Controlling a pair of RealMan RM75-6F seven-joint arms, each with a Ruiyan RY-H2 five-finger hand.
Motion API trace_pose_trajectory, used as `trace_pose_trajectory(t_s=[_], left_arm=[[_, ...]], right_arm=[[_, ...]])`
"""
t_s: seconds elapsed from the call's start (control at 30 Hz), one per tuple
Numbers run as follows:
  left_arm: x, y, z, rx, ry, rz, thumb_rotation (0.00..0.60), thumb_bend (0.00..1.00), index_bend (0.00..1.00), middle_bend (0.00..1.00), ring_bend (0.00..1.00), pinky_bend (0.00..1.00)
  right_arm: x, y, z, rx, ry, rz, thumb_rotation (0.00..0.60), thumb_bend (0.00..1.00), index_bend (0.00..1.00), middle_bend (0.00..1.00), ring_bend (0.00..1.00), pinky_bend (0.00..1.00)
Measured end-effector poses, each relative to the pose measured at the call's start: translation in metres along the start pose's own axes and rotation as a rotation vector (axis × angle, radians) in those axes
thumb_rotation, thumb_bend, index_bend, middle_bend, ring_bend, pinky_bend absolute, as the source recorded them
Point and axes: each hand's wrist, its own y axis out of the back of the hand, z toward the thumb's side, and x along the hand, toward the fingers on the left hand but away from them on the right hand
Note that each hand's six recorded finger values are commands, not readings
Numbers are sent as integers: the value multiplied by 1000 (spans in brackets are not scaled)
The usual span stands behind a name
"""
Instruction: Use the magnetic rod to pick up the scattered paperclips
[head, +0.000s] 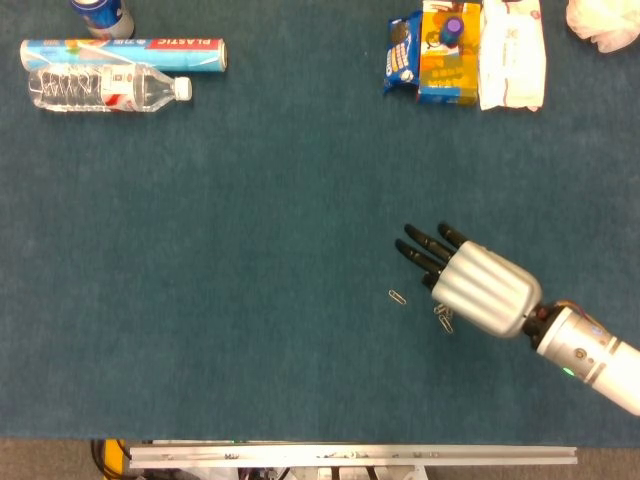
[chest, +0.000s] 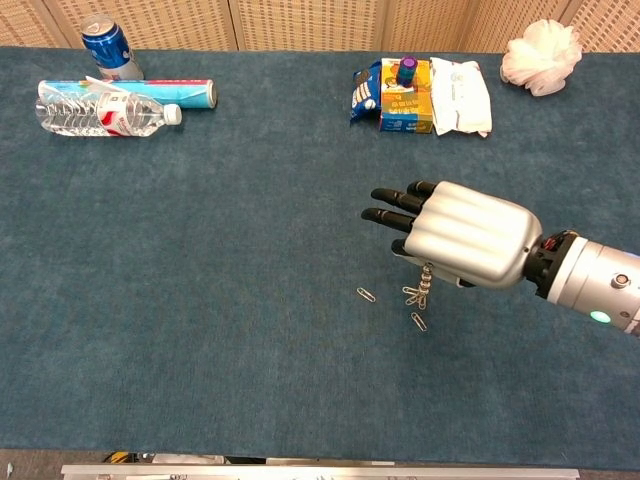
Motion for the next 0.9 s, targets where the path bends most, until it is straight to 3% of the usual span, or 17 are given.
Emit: trace_pose_trajectory(t_s=[0.9], left_arm=[[0,-2,-3,-1,8,-2,600,11,474,452,269,456]], right_arm=[[4,-9,18,-8,56,9,600,316,587,135,1,251]])
